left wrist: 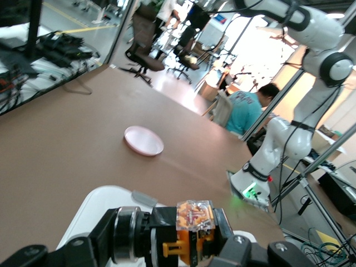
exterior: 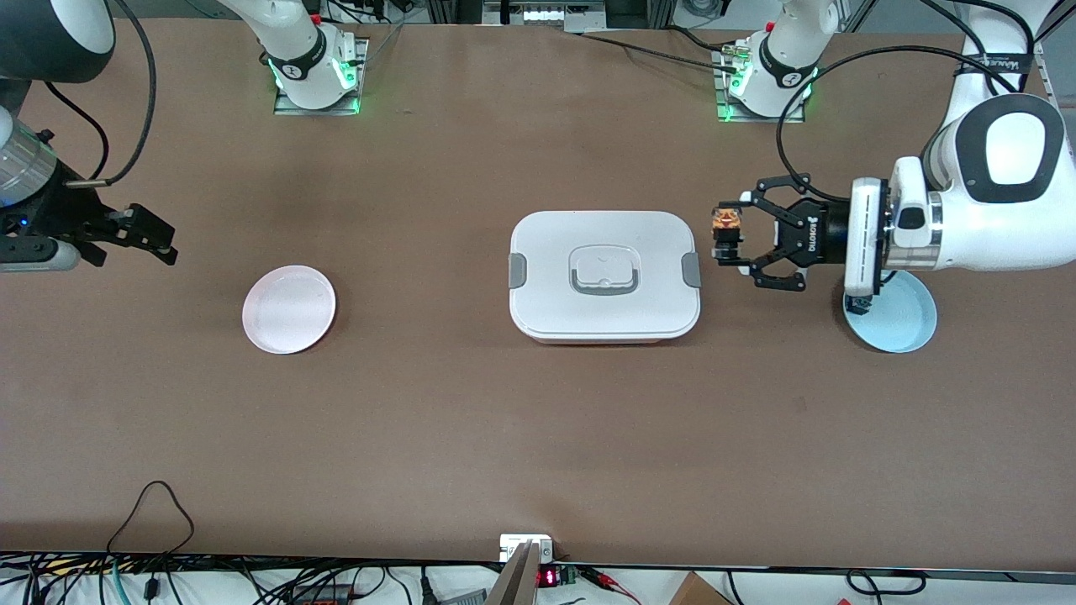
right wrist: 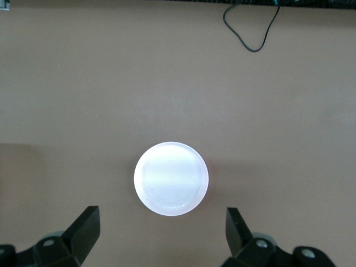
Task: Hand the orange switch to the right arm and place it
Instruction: 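Carry the switch over the white box while the right gripper approaches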
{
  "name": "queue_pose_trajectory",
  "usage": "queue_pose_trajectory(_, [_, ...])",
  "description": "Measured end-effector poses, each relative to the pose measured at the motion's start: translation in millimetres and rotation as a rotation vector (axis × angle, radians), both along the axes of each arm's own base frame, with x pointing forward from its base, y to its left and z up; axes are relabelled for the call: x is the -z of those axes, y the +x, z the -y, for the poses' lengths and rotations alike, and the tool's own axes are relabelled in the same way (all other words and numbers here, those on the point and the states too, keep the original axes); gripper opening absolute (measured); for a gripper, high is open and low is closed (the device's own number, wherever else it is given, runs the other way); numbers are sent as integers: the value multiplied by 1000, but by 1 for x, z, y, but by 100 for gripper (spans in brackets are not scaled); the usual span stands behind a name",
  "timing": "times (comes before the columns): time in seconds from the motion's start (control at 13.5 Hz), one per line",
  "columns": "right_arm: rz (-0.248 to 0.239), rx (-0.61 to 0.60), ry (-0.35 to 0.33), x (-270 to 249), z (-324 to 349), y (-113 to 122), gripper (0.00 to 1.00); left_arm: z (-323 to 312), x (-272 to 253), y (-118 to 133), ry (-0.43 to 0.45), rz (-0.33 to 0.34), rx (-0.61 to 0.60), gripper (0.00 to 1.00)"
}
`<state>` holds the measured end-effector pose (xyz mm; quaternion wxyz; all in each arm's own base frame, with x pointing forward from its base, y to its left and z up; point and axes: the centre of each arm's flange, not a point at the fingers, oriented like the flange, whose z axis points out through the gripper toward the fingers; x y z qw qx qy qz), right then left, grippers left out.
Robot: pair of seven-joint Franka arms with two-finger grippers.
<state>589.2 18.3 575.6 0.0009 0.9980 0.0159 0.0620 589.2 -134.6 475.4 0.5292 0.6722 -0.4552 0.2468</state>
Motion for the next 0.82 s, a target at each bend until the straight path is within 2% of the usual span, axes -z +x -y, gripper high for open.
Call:
queue_pose_trajectory(0.22, [-86, -109, -8, 4, 6, -9, 100, 30, -3, -6, -64, 12, 32, 72])
queue_pose_trajectory(0.3, [-107, -147, 28, 4, 4, -12, 100, 41, -3, -8, -87, 25, 46, 72])
queue_pose_trajectory(0.59, [-214, -175, 404, 8, -6, -28, 100, 64, -5, -13, -178, 123, 80, 72])
queue_pose_trajectory(0.82, [-242, -239, 680, 36, -6, -33, 100, 67, 7, -11, -251, 171, 71, 72])
